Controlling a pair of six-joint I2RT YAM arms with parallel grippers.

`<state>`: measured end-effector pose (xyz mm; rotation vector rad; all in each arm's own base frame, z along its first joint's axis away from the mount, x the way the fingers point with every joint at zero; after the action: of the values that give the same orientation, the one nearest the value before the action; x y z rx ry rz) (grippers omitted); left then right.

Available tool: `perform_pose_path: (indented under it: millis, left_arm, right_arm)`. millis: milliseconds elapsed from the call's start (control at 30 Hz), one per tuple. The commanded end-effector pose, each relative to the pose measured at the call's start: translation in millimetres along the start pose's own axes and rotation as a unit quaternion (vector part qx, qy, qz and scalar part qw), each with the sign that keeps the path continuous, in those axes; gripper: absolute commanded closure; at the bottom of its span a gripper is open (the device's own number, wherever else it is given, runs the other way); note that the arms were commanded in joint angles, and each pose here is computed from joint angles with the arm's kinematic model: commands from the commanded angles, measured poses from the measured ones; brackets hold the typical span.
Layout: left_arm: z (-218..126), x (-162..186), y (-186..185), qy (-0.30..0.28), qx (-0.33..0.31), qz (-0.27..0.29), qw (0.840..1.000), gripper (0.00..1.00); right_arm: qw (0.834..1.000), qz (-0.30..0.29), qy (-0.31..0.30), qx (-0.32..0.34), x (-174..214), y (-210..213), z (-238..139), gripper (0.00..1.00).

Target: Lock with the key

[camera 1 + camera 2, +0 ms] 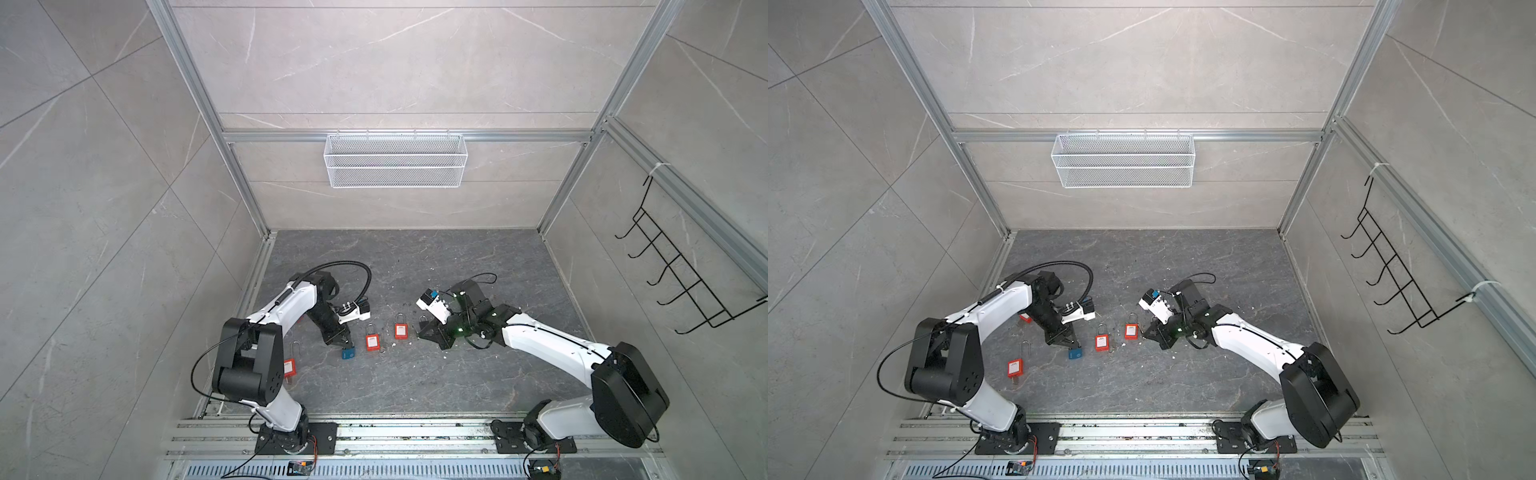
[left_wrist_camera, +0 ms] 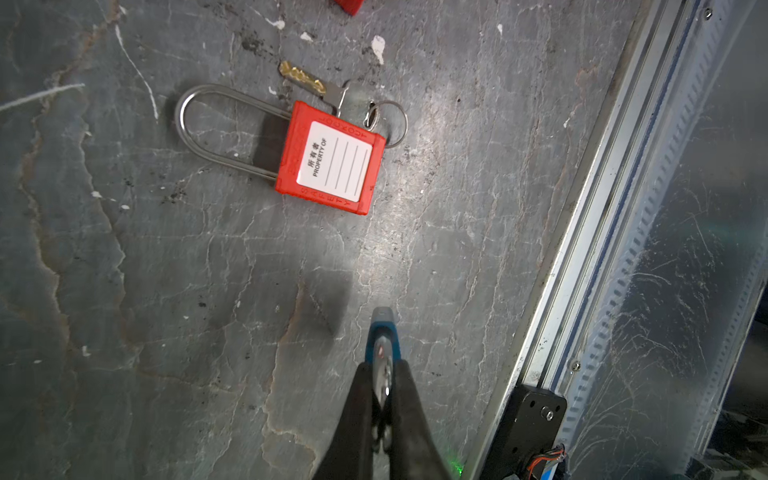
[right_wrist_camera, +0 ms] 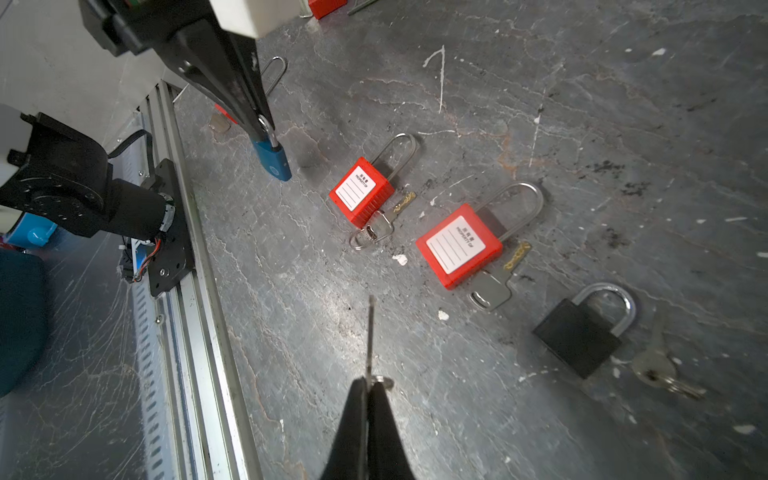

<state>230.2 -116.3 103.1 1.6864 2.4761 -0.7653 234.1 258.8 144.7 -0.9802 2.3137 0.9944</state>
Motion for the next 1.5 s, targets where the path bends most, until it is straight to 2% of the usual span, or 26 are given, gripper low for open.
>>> perform_pose_path:
  millis: [0, 167, 467, 533, 567, 667, 733, 767, 800, 933, 1100, 1267, 1367, 1467]
  left_arm:
    - [-2.6, -7.4, 7.0, -0.013, 0.015, 0.012, 1.0, 1.0]
    - [1.4, -14.6, 20.9, -0.013, 0.03, 0.012, 0.999, 1.0]
    - [13.1, -5.9, 44.3, 0.002, 0.047, -0.004, 0.999, 1.0]
    - [15.6, -3.5, 47.7, 0.01, 0.043, -0.006, 0.999, 0.96]
    - [15.4, -3.7, 49.7, 0.009, 0.039, -0.008, 0.999, 0.93]
    - [14.8, -2.6, 56.2, 0.016, 0.02, -0.005, 1.0, 0.76]
    - [12.1, -4.3, 60.7, 0.014, 0.002, 0.0, 1.0, 0.7]
    - [9.8, -4.9, 63.5, 0.015, -0.011, 0.002, 1.0, 0.57]
    - [6.5, -7.2, 67.8, 0.012, -0.027, 0.001, 1.0, 0.49]
    - [-19.5, -23.5, 81.3, -0.023, -0.108, 0.002, 0.994, 0.44]
    - [-72.2, -54.4, 80.4, -0.118, -0.208, -0.044, 0.97, 0.43]
    - [-122.0, -76.7, 51.2, -0.282, -0.265, -0.111, 0.915, 0.43]
    - [-128.3, -72.1, 36.1, -0.335, -0.278, -0.143, 0.889, 0.42]
    - [-137.1, -76.5, 33.1, -0.362, -0.295, -0.207, 0.86, 0.42]
  right_arm:
    - [1.0, 0.025, 0.003, -0.011, 4.9, -1.8, 6.3, 1.0]
    - [0.999, 0.041, 0.003, -0.029, 5.8, 0.1, 11.2, 1.0]
    - [0.992, 0.116, 0.014, -0.041, 3.2, -2.1, 19.8, 1.0]
    - [0.991, 0.126, 0.009, -0.04, 0.1, -2.0, 19.1, 1.0]
    - [0.991, 0.131, 0.008, -0.04, -0.6, -1.8, 18.9, 1.0]
    - [0.989, 0.144, 0.005, -0.035, -5.2, -1.6, 17.3, 1.0]
    - [0.987, 0.156, 0.001, -0.03, -9.2, -2.1, 16.0, 1.0]
    - [0.986, 0.166, -0.001, -0.028, -11.1, -2.5, 15.4, 1.0]
    - [0.984, 0.174, -0.004, -0.025, -13.7, -3.0, 15.1, 1.0]
    - [0.982, 0.19, -0.003, -0.019, -20.2, 2.4, 14.6, 1.0]
    - [0.983, 0.183, 0.01, -0.01, -28.5, 18.6, 21.3, 1.0]
    - [0.975, 0.221, 0.03, 0.009, -41.6, 22.9, 38.8, 1.0]
    - [0.973, 0.229, 0.041, 0.017, -48.6, 28.4, 55.2, 1.0]
    - [0.972, 0.227, 0.053, 0.031, -54.2, 34.1, 74.4, 1.0]
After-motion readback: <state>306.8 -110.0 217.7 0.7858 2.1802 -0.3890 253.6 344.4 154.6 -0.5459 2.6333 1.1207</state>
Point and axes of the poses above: each gripper's point midway between its finger pads, its own z axis out along the fingers, its own y axis along the line the jaws close on, x = y × z, the point moved 3 cm from there along -z, back along the fingers, and after that the axes turned 4 degrees about z, right-handed, at the moved point
